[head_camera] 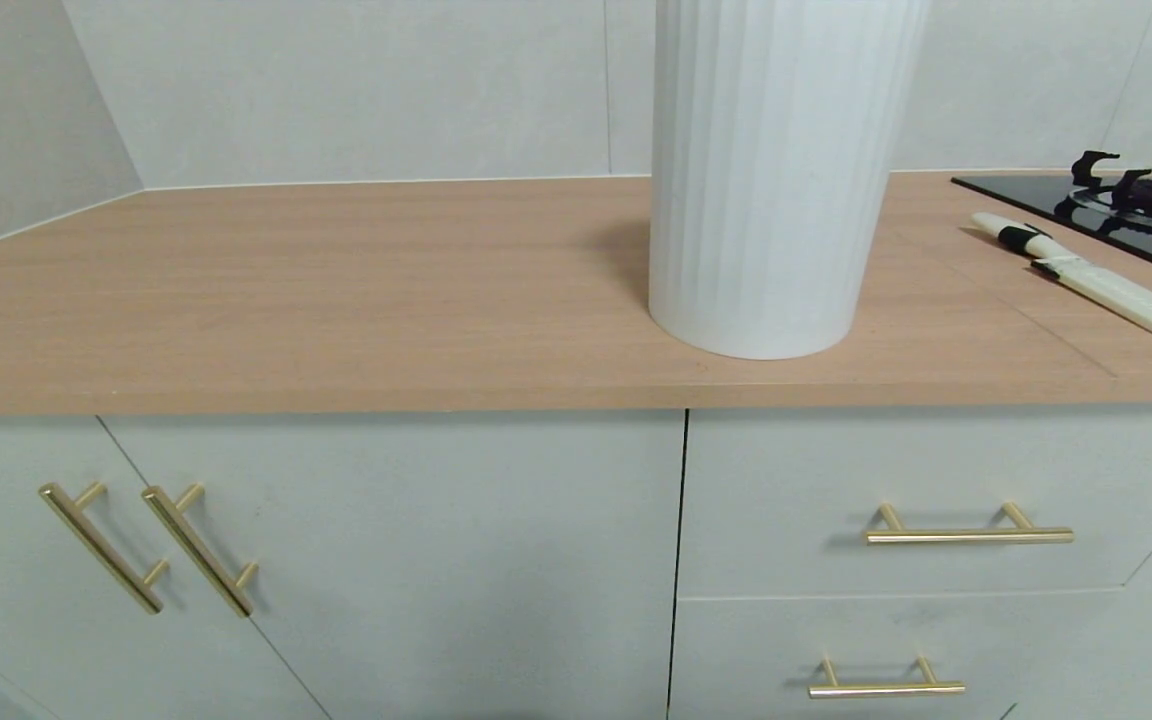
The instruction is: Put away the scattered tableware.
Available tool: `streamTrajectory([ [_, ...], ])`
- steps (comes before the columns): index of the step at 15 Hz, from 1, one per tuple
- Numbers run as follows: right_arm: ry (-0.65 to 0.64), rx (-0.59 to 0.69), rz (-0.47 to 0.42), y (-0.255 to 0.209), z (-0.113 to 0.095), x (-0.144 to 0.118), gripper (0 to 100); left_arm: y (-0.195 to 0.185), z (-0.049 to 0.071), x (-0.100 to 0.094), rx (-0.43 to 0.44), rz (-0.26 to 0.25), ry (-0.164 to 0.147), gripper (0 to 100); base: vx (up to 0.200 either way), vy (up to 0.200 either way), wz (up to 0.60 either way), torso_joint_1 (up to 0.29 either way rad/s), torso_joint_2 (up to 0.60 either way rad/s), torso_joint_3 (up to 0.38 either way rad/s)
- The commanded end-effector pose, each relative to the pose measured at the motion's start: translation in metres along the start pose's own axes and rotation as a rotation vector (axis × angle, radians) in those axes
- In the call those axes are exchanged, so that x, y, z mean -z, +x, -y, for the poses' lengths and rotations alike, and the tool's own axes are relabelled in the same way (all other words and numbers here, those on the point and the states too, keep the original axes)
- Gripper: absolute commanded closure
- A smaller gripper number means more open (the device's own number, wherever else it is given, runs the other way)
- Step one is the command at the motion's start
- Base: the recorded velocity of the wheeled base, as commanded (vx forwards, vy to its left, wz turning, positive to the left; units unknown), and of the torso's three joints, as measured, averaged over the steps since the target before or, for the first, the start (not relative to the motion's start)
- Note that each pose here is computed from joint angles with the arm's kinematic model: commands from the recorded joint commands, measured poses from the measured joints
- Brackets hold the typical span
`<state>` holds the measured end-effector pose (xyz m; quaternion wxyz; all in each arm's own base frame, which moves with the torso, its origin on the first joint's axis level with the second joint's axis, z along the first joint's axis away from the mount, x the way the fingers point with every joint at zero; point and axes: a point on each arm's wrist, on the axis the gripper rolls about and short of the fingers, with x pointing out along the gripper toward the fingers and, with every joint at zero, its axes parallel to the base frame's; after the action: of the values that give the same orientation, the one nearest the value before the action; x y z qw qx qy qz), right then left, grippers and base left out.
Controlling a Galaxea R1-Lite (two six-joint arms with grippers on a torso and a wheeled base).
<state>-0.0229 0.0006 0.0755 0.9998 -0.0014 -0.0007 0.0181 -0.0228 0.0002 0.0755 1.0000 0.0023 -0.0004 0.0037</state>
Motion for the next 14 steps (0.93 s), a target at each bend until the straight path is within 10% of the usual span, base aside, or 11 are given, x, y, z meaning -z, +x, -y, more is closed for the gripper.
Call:
streamTrajectory([
  [1,0.000,-0.001,0.000,0.0001,0.0000,-0.0002,0,0.0000,0.0000,0.0000,0.000,-0.001,0.000,0,0.000,-0.200,0.00,0.002,0.00,0.002],
  [7,0.000,-0.001,0.000,0.0001,0.0000,-0.0002,0,0.0000,0.0000,0.0000,0.000,-0.001,0.000,0,0.000,-0.200,0.00,0.005,0.00,0.004],
  [14,-0.003,-0.001,-0.001,0.0001,0.0000,0.0000,0,0.0000,0.0000,-0.0001,0.000,0.001,0.000,0,0.000,0.000,0.00,0.000,0.00,0.000],
])
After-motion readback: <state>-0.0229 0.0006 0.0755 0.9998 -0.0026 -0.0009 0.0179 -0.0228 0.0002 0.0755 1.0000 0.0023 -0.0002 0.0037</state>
